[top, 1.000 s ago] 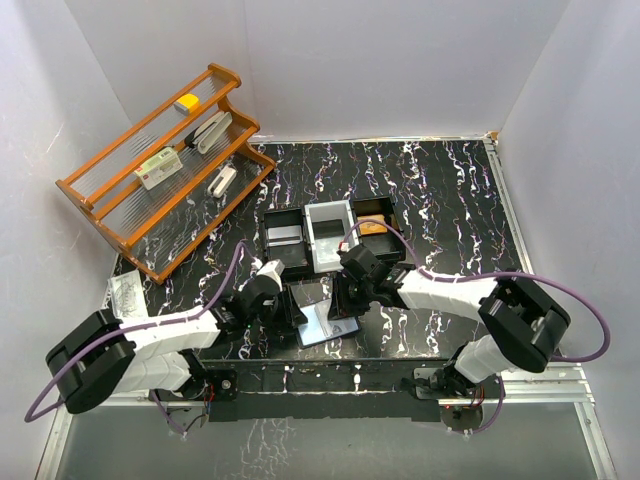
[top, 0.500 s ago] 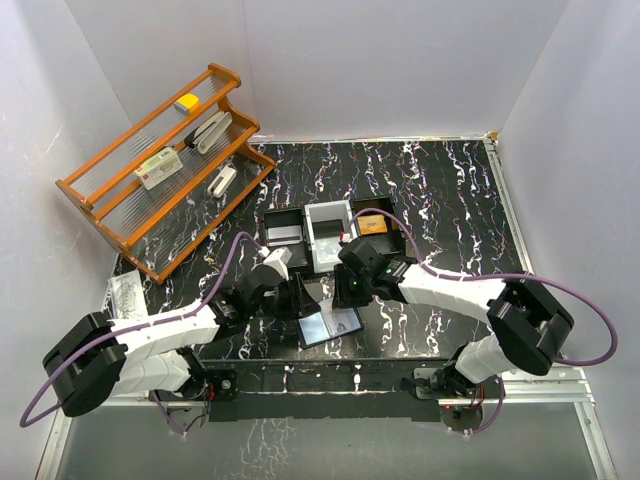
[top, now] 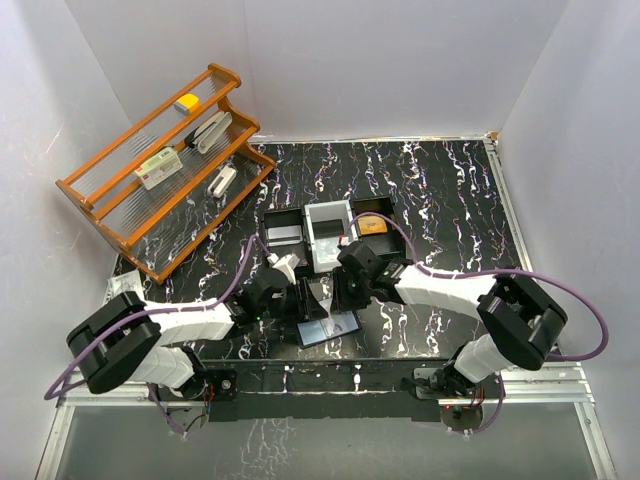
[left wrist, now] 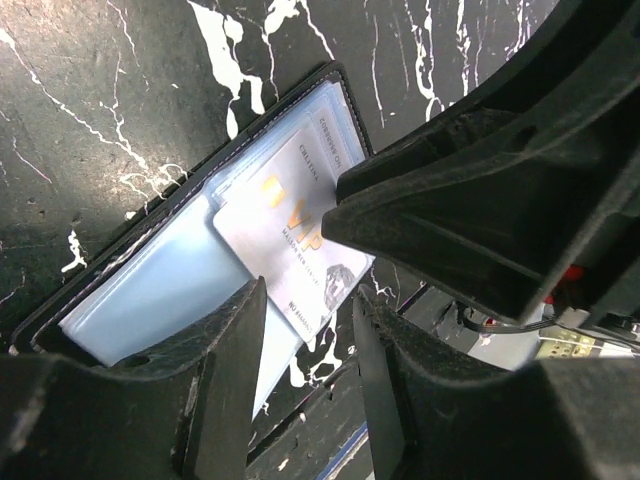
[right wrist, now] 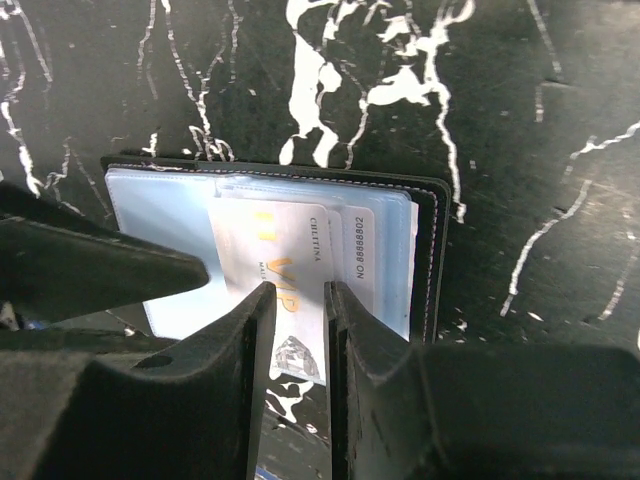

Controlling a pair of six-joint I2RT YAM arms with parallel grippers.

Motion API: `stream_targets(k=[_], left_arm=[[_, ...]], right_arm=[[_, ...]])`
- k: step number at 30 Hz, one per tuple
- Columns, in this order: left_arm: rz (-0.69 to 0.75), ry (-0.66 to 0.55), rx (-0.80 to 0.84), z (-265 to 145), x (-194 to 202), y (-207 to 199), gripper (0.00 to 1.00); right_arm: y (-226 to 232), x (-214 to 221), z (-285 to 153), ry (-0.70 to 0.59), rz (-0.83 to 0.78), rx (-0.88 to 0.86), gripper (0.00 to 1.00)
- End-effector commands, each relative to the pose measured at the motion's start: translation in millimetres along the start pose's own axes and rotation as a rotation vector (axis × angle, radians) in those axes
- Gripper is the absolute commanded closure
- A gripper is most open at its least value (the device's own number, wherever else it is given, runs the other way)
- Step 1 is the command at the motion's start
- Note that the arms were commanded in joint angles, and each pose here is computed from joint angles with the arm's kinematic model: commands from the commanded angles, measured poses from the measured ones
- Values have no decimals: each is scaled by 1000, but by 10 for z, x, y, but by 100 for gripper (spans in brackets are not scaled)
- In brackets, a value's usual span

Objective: Take the credit cards out of the card holder

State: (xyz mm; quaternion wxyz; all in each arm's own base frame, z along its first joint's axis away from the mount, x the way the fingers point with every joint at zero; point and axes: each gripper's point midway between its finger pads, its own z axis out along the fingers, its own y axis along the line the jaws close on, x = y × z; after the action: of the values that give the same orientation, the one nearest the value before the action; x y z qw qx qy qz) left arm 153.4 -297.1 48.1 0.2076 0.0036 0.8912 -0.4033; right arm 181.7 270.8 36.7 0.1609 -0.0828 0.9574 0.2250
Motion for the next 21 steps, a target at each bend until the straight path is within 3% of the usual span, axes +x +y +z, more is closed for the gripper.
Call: stream_targets(k=[1,11,21], left_arm=[[-37,0,33,46,17,-36,60],[-111,-17,-90,76,74,273,61],[-95,-23,-185,-60,74,418,53]], right_arm=[[14,157,62,36,16,-54,76],[-18,248,91,52,38,-64,76],[-66,298,127,66,50,-48,76]])
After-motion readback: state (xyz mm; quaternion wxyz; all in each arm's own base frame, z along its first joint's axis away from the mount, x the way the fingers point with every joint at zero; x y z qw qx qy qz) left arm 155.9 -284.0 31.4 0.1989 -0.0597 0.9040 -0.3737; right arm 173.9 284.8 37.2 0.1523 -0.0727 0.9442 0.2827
